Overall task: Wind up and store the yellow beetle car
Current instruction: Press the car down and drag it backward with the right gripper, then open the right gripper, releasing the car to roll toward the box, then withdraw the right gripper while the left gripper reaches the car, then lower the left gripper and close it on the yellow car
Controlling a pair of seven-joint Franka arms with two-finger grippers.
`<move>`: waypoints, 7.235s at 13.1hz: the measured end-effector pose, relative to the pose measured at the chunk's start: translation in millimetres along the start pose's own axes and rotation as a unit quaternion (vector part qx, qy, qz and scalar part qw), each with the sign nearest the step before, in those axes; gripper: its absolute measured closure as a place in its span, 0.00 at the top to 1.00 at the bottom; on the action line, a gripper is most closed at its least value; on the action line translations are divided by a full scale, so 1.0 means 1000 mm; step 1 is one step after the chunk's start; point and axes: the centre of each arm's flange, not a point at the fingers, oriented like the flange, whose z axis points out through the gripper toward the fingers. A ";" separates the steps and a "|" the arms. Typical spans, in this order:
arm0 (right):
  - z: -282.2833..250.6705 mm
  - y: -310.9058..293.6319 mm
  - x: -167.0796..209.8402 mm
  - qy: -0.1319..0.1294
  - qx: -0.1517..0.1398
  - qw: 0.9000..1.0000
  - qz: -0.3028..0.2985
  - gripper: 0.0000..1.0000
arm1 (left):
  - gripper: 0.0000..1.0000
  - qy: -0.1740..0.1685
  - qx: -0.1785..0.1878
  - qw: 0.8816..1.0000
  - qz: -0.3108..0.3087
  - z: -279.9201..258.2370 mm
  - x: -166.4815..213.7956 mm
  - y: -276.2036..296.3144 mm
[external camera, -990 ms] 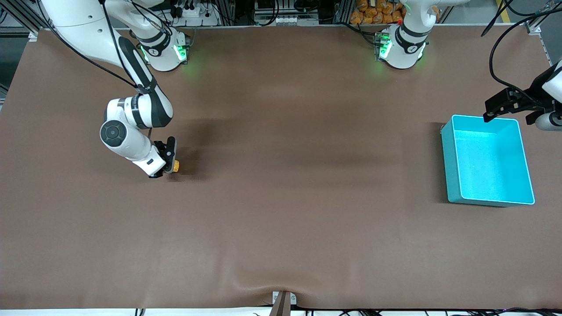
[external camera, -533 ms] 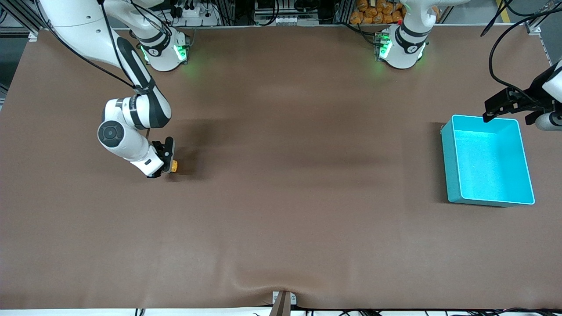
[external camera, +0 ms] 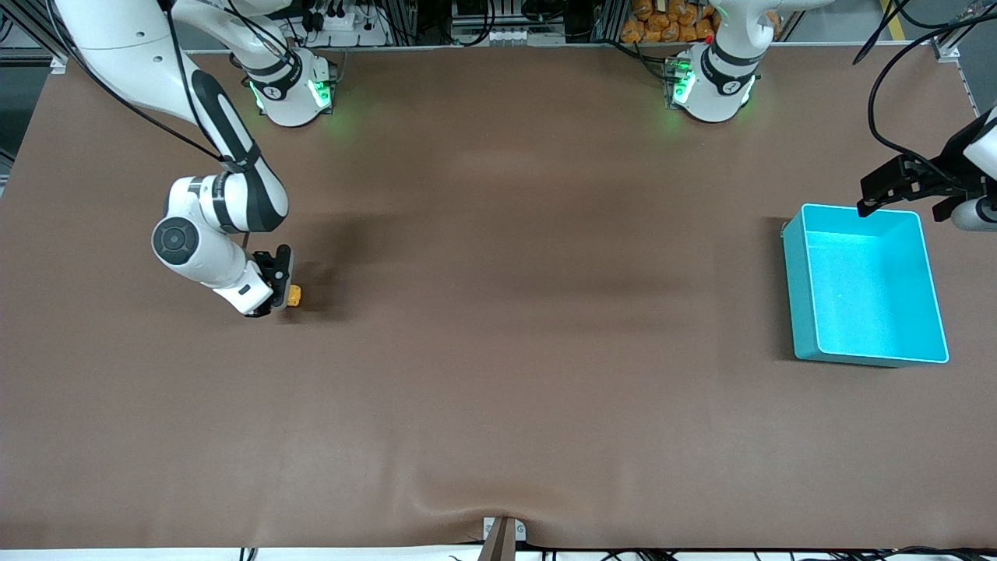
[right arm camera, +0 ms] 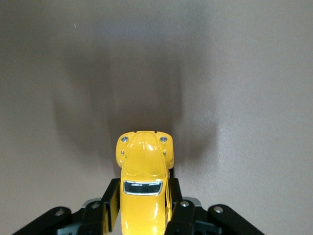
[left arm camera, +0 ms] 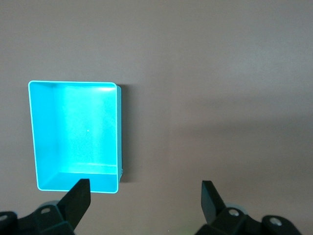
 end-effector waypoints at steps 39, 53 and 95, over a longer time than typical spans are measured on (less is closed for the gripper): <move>0.014 0.015 -0.159 0.016 0.045 0.998 0.032 0.61 | 1.00 -0.018 -0.017 1.000 -0.004 0.004 -0.004 -0.004; -0.071 0.065 -0.175 0.023 0.076 0.996 0.035 0.68 | 1.00 -0.017 -0.018 1.000 -0.001 0.004 -0.004 -0.001; -0.472 -0.006 -0.061 0.085 0.019 0.752 0.653 1.00 | 1.00 -0.067 0.048 0.779 -0.621 0.407 -0.002 -0.054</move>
